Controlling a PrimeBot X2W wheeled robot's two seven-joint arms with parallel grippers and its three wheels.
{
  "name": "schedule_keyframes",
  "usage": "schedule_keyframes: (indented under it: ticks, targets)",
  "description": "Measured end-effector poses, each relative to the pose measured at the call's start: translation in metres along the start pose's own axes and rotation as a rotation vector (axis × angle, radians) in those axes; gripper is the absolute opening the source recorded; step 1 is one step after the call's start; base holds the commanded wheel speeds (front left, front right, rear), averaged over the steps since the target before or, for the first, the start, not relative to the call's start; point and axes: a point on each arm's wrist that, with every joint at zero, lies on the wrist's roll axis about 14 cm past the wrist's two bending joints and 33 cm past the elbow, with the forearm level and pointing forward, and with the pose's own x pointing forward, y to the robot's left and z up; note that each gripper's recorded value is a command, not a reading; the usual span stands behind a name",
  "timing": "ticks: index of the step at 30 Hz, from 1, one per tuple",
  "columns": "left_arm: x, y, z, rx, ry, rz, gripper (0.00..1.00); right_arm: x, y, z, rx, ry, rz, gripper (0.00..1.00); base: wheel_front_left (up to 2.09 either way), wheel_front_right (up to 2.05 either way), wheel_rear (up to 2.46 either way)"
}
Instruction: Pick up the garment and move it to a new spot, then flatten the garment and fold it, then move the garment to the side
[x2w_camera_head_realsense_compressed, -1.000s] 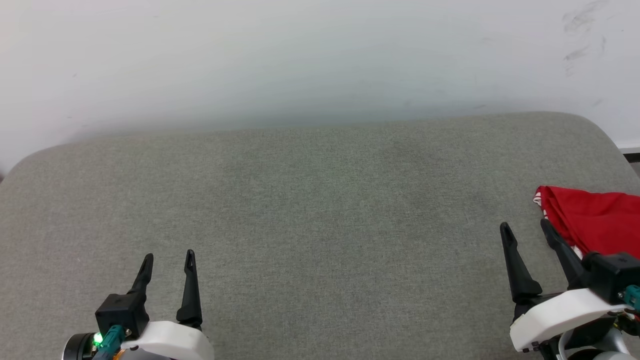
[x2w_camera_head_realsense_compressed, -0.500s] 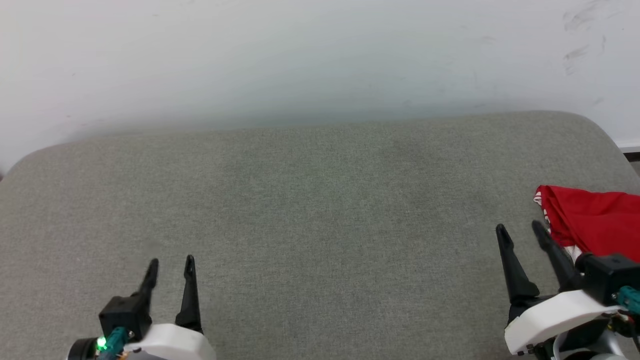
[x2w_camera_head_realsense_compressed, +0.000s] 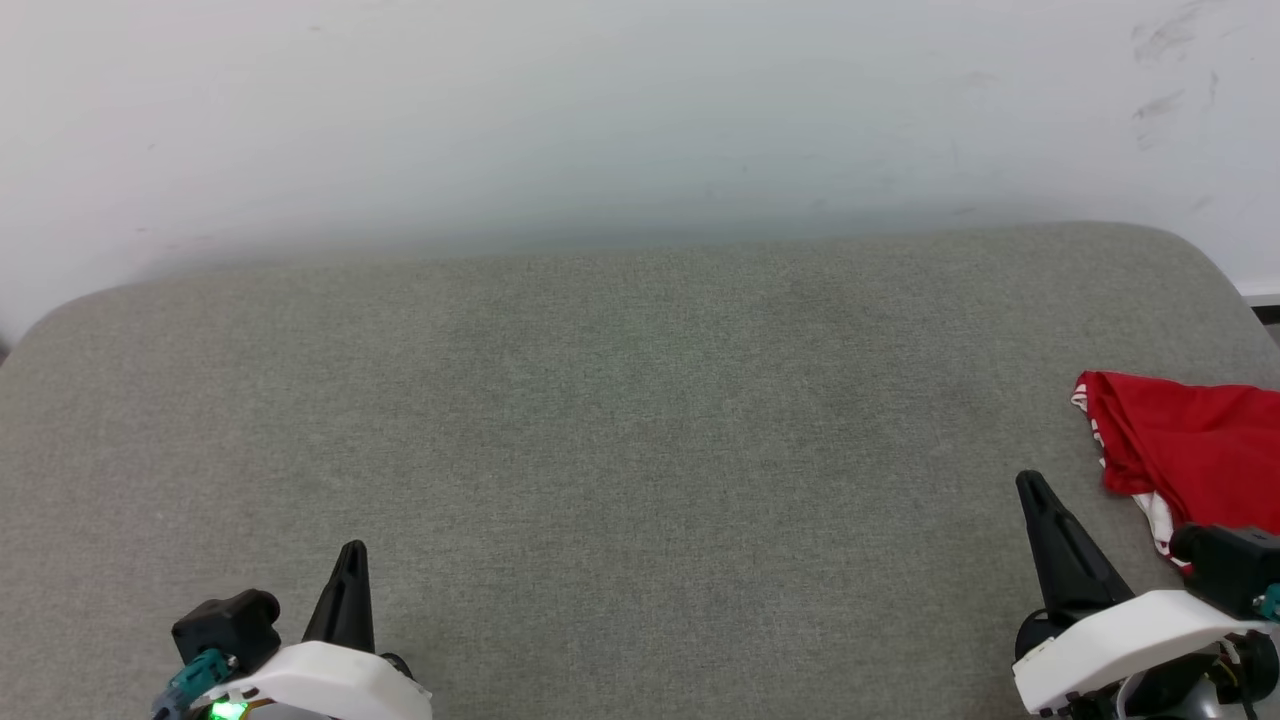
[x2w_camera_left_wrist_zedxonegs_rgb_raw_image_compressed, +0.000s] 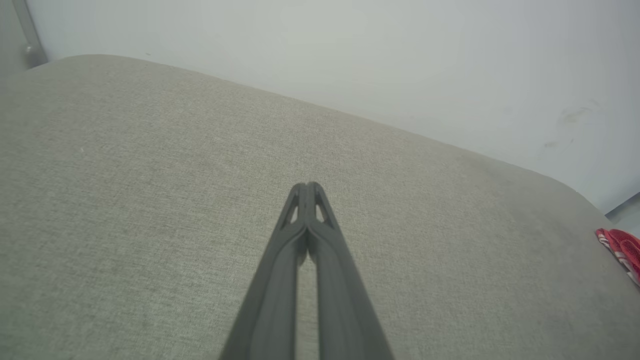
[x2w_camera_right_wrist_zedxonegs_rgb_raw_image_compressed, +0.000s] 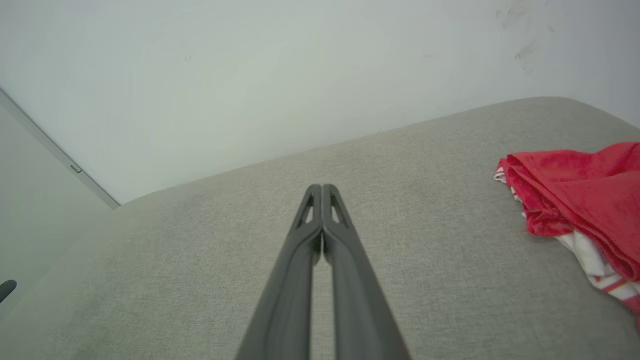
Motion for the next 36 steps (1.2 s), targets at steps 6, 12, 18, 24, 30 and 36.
schedule_keyframes:
  ticks: [6, 12, 18, 24, 30, 36]
  targets:
    - [0.002, 0.005, -0.003, -0.101, 0.029, 0.015, 0.00, 0.002, -0.002, -0.003, 0.106, 0.002, 0.000, 0.00, 0.00, 0.00, 0.00]
    - [0.006, 0.007, -0.002, -0.199, 0.040, 0.022, 0.00, 0.005, -0.003, -0.005, 0.204, 0.000, 0.000, 0.00, 0.00, 0.00, 0.00]
    - [0.008, 0.008, -0.004, -0.296, 0.057, 0.028, 0.00, 0.007, -0.005, -0.005, 0.298, -0.006, 0.001, 0.00, 0.00, 0.00, 0.00]
    - [0.011, 0.009, -0.001, -0.383, 0.059, 0.025, 0.00, 0.010, -0.006, -0.006, 0.384, -0.010, -0.001, 0.00, 0.00, 0.00, 0.00]
    - [0.012, 0.009, -0.002, -0.468, 0.067, 0.024, 0.00, 0.012, -0.008, -0.007, 0.465, -0.011, -0.004, 0.00, 0.00, 0.00, 0.00]
    - [0.013, 0.010, -0.002, -0.548, 0.068, 0.025, 0.00, 0.014, -0.010, -0.008, 0.542, -0.016, -0.006, 0.00, 0.00, 0.00, 0.00]
